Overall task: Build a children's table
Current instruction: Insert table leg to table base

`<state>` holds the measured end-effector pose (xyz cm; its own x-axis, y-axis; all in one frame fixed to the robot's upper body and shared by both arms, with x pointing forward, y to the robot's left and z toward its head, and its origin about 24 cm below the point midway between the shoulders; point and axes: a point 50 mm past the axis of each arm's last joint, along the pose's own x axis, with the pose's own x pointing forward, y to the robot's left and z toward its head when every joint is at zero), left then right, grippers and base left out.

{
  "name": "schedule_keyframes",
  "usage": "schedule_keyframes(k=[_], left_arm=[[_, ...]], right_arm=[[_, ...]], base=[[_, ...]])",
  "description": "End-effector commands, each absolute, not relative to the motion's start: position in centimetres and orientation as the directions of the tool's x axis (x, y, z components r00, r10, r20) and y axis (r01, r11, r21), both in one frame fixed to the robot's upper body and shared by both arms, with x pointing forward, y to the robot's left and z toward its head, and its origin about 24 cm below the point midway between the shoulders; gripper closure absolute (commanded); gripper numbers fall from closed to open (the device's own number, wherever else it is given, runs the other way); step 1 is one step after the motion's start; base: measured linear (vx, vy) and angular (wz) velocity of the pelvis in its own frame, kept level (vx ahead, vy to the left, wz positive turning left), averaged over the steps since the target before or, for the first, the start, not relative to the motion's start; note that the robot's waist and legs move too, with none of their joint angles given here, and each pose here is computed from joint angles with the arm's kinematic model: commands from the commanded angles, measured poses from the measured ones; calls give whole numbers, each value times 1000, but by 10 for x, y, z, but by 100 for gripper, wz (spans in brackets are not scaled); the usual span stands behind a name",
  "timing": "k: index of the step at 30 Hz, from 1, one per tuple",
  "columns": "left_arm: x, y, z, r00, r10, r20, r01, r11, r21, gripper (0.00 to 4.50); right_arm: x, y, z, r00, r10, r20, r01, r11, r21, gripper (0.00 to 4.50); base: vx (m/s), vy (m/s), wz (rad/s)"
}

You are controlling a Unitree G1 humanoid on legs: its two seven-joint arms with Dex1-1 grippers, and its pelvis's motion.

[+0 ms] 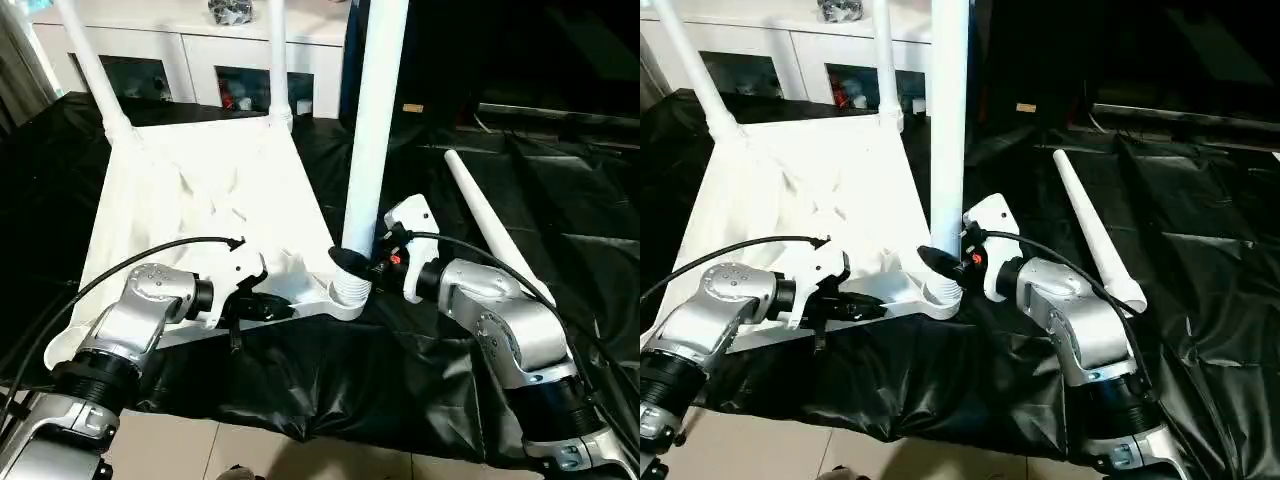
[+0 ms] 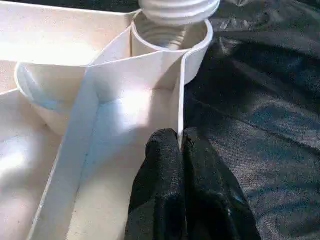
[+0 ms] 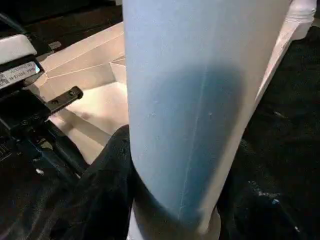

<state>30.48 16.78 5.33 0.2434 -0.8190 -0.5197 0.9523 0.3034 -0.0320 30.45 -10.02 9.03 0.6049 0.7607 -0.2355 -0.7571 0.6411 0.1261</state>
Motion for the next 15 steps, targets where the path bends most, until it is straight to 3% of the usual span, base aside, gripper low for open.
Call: schedule_keyframes(k=[1,15], left_arm=[[303,167,51,244,-825,-509,947,315,-57,450],[307,168,56,264,-815,-515,943,330,-38,450]], right_arm=[[308,-102,90,612,757,-227,-751,647,134,263],[315,-100,73,634,742,-220,-717,670,194,263]], base=[[0,0,0],[0,0,0]])
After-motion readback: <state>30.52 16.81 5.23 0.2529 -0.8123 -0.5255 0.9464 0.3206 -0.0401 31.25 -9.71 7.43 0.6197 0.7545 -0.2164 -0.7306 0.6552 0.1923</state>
